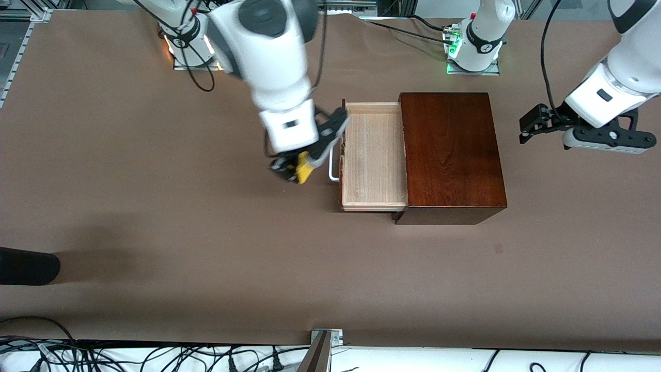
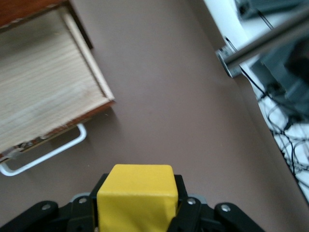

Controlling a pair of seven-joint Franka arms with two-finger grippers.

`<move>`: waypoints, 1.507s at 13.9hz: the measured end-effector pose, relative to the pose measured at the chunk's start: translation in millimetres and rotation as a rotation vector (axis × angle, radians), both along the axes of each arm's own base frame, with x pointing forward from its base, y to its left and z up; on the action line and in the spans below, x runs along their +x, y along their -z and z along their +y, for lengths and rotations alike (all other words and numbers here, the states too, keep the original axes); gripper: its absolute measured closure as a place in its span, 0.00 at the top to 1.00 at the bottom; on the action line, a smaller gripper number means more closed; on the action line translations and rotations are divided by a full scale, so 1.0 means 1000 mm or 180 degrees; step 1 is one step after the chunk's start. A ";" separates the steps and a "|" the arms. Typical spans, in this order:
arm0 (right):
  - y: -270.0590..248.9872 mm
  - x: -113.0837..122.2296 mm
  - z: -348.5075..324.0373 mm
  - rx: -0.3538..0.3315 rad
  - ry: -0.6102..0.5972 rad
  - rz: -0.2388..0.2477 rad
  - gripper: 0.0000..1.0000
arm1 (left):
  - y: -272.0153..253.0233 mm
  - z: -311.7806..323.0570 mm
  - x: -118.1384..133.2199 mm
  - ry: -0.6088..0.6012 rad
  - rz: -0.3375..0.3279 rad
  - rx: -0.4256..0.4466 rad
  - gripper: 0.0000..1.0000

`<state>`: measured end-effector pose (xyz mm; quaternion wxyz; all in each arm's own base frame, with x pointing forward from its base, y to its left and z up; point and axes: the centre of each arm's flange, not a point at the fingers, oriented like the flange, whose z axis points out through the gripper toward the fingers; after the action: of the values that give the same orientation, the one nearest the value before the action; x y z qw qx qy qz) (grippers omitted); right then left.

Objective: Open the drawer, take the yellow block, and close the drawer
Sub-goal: 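Lift the yellow cube out and place it on the table with the right gripper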

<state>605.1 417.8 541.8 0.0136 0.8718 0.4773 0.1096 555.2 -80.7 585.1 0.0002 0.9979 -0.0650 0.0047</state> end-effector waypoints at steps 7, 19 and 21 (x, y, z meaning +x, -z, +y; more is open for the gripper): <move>0.057 0.063 -0.272 0.0259 0.1541 0.0872 0.56 | 0.007 -0.129 -0.040 0.0766 0.0170 0.0039 1.00; 0.327 -0.049 -0.364 -0.0049 0.2680 0.0891 0.56 | 0.137 -0.369 -0.087 0.1702 0.1212 -0.0936 1.00; 0.339 -0.053 -0.365 -0.0074 0.2739 0.0934 0.56 | 0.152 -0.377 -0.077 0.2269 0.0997 -0.1065 1.00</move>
<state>551.7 53.0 203.1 0.0000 0.9969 0.0696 -0.0361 478.7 -457.9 433.4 0.1737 0.8879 -0.4036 -0.1368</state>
